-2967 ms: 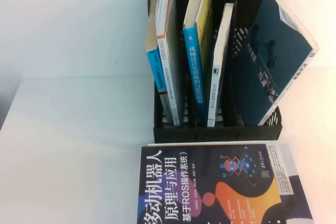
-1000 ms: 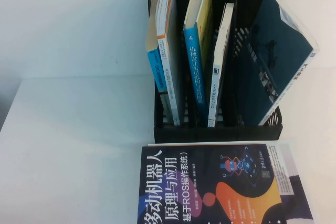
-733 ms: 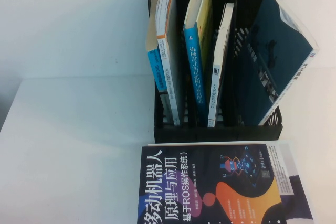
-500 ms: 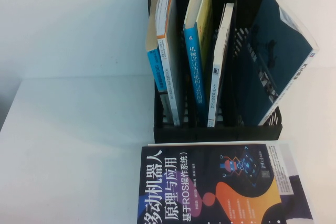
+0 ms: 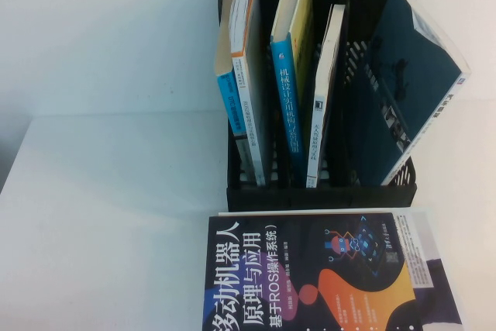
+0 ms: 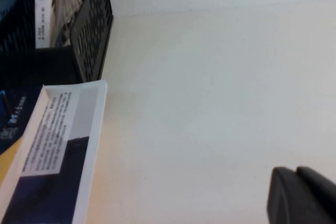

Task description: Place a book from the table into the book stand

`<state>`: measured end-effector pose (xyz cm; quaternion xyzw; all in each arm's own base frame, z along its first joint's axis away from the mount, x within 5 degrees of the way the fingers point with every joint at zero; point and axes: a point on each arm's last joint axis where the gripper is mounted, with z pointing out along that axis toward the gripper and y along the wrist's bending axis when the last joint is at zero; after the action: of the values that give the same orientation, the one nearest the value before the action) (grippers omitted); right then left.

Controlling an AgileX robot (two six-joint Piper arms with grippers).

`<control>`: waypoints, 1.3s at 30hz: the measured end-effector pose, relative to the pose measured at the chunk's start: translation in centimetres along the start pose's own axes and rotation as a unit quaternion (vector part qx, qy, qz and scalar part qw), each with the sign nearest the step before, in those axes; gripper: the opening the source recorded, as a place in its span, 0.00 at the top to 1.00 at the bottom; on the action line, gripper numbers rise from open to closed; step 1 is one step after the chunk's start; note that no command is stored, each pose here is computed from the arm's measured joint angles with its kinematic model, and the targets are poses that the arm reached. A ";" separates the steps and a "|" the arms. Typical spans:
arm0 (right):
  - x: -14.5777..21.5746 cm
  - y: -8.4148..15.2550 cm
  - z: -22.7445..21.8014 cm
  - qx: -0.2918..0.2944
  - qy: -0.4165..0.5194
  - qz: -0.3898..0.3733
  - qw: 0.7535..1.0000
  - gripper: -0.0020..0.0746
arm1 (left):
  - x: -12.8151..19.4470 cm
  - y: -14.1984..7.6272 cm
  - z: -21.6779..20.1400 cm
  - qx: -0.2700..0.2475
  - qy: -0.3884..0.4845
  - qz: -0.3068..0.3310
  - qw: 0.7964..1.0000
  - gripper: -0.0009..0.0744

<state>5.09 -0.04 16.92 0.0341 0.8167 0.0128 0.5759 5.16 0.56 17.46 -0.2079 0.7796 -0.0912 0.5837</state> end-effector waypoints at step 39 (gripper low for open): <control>0.0 0.0 0.0 0.000 0.000 -0.005 1.000 0.98 | 0.0 0.0 0.0 -0.001 0.000 0.002 1.000 0.99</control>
<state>5.09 -0.05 16.92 0.0300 0.8169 0.0093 0.5760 5.15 0.58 17.45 -0.2067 0.7805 -0.0889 0.5833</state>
